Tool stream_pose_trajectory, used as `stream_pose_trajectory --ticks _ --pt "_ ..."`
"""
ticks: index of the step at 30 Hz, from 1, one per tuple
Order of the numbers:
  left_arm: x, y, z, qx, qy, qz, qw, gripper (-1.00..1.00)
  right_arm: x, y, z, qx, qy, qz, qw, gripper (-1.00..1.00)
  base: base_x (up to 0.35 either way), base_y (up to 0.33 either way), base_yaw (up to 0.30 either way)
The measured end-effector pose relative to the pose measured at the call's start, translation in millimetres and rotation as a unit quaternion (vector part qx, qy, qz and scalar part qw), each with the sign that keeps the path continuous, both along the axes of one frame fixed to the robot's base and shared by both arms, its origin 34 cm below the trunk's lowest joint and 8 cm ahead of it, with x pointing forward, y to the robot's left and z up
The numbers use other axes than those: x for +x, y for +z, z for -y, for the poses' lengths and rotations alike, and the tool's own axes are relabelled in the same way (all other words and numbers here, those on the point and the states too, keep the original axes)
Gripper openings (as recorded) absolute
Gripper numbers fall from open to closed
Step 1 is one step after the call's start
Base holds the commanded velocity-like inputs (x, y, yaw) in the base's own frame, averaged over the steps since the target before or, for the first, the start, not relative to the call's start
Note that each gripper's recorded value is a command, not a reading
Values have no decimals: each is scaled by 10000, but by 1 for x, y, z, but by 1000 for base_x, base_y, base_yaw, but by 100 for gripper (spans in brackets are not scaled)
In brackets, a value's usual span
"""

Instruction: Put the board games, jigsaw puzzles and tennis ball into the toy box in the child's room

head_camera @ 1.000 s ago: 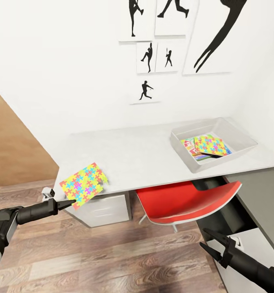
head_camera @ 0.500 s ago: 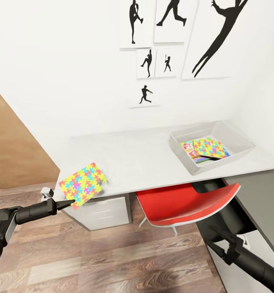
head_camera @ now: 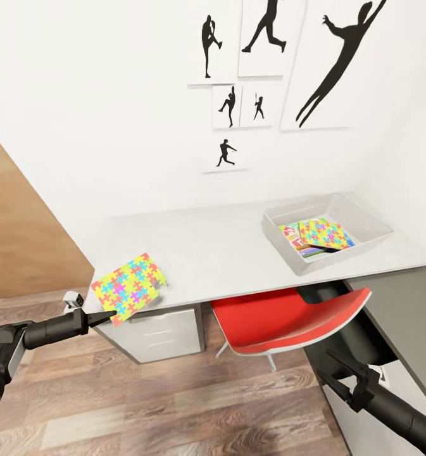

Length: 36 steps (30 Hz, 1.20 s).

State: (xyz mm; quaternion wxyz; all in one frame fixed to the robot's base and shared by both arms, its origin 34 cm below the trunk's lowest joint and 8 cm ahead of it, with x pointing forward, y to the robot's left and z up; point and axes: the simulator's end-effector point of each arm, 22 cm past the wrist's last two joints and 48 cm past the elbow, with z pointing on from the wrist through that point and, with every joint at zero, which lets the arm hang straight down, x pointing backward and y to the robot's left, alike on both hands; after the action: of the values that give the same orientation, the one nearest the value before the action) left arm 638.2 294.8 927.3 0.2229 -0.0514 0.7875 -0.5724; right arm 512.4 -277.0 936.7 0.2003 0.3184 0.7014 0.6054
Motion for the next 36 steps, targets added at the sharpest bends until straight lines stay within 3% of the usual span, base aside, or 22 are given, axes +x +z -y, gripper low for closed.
stream_pose_trajectory --ticks 36 --pt "3 32 0 1 -3 301 9995 -100 4 25 3 -12 -30 309 9995 100 -1 0 0"
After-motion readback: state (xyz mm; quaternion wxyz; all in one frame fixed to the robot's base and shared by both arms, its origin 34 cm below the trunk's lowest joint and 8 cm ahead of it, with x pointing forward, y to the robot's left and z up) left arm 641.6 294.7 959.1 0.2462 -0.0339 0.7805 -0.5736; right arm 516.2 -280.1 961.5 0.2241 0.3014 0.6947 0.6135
